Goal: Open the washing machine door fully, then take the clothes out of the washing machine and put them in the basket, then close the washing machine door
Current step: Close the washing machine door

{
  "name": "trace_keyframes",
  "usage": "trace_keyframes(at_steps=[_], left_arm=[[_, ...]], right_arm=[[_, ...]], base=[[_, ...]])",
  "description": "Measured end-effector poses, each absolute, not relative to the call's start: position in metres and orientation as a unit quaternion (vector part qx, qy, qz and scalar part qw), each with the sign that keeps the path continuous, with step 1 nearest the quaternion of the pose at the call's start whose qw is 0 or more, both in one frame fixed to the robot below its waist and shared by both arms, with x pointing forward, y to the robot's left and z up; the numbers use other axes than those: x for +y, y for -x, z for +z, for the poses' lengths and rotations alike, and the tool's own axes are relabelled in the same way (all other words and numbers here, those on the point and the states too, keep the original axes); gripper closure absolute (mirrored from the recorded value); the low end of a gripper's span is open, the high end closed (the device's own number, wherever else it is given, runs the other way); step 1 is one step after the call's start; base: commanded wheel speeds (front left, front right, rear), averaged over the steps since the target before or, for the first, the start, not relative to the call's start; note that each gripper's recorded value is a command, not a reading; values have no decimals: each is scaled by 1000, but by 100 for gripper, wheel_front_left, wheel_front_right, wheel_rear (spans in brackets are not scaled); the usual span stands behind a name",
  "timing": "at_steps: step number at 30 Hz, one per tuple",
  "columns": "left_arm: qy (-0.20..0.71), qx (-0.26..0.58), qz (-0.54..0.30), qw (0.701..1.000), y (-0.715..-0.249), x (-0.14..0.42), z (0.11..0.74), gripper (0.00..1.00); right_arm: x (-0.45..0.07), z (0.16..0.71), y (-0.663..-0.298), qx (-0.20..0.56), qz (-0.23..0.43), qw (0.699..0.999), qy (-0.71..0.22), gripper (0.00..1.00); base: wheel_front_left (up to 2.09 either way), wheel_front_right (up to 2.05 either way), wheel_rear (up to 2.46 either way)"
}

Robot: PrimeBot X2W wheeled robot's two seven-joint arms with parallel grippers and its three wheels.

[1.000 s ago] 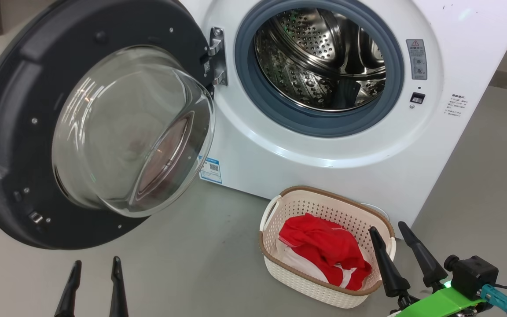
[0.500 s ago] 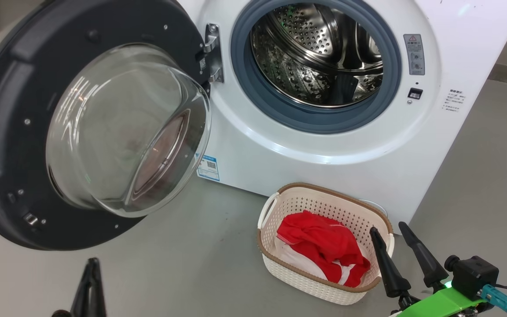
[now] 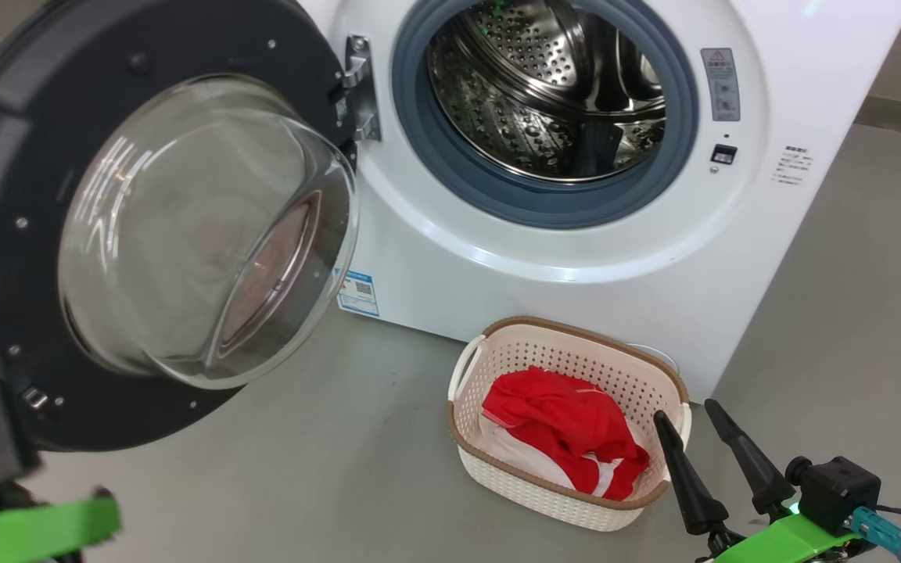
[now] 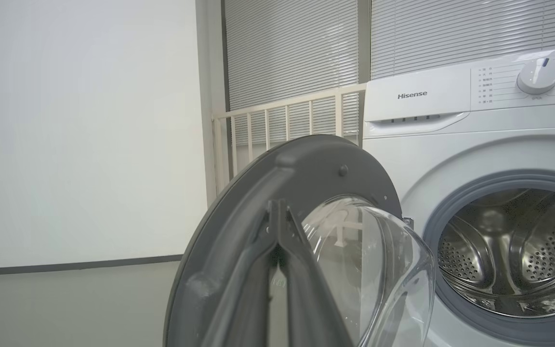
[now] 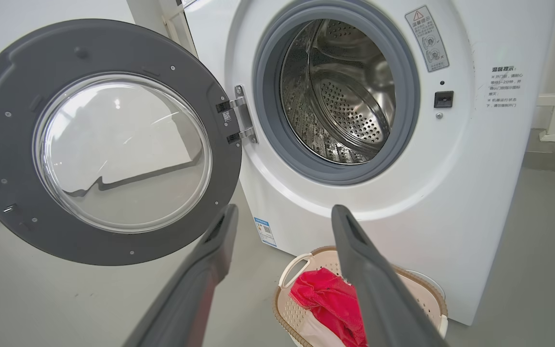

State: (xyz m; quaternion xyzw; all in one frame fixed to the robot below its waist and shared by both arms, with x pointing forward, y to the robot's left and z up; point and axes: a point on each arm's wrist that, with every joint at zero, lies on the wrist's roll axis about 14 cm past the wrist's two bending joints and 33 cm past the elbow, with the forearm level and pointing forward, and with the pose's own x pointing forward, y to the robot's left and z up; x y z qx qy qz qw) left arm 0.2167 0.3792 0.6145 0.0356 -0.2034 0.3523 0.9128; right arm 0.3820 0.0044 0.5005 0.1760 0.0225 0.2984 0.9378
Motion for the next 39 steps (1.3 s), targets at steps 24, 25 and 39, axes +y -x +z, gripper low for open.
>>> trace_keyframes(at_steps=[24,25,39], left_arm=[[242,-279,451,812,-252,524,648,100],[261,-272,452,809,-256,528,645,100],[516,-82,354,776,-324,516,586,100]], right_arm=[[-29,479,-385,44,265,950,-159,0],[-30,478,-386,45,264,950,-158,0],[-35,470,-395,53,260,952,-154,0]], base=[[0,0,0],[0,0,0],[0,0,0]])
